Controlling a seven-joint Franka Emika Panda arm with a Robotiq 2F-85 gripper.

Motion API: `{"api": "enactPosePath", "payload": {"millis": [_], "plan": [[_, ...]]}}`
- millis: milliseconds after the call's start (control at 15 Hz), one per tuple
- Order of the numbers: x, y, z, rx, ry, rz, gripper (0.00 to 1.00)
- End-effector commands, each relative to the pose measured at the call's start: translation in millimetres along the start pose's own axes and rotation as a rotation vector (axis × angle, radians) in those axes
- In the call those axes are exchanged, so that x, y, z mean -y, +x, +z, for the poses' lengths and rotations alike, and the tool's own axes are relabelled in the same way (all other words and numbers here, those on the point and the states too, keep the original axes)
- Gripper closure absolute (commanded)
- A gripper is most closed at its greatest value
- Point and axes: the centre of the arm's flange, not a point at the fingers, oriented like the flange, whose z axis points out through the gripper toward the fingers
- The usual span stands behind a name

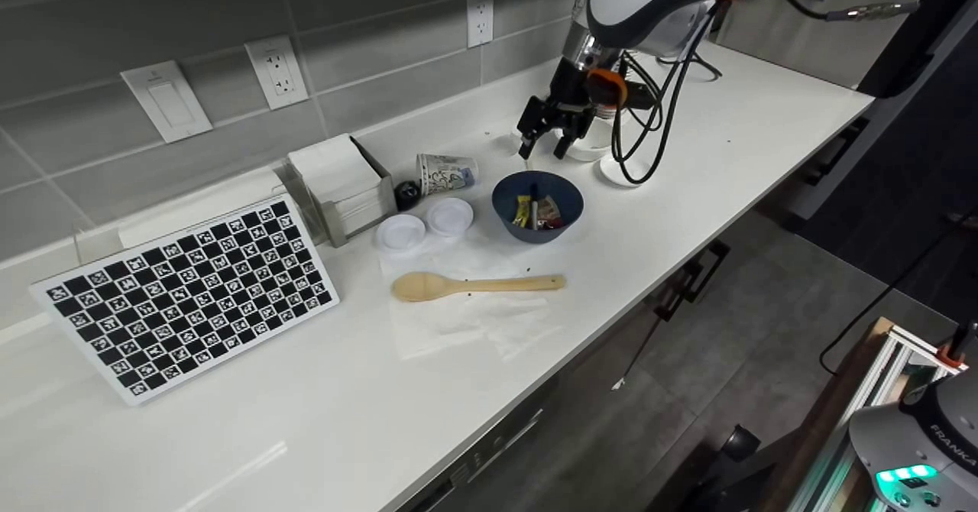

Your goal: Put the sachet in the bowl and put the white item on the white object

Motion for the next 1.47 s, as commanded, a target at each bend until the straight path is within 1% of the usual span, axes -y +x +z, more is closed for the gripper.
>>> {"api": "enactPosePath", "payload": {"millis": [0, 133, 267, 333, 400, 467, 667, 733, 800, 867, 1133, 1200, 1267, 1333, 1400], "plan": [[-7.4, 0.5, -11.1, -0.026, -0.013, 0.012, 0.0], [-13.2, 0.8, -19.4, -0.038, -0.017, 0.018, 0.0], [-10.7, -0.2, -13.7, -0.029, -0.017, 0.014, 0.0], [-7.8, 8.3, -4.2, -0.052, -0.042, 0.055, 0.0], [-8.2, 24.2, 4.3, -0.1, -0.041, 0.12, 0.0], [-9.6, 36.5, 9.4, -0.137, -0.071, 0.163, 0.0], [-20.0, 77.3, 23.0, -0.187, -0.144, 0.301, 0.0], [-22.9, 89.2, 27.1, -0.16, -0.165, 0.348, 0.0], [-27.7, 99.2, 33.3, -0.151, -0.184, 0.392, 0.0], [-30.7, 111.5, 38.5, -0.149, -0.186, 0.429, 0.0], [-32.3, 141.5, 50.2, -0.094, -0.172, 0.549, 0.0], [-31.8, 144.1, 51.7, -0.087, -0.17, 0.566, 0.0], [-33.4, 149.0, 52.3, -0.114, -0.168, 0.561, 0.0], [-40.9, 107.3, 49.8, -0.103, -0.181, 0.527, 0.0], [-40.0, 113.4, 50.8, -0.112, -0.177, 0.534, 0.0]]}}
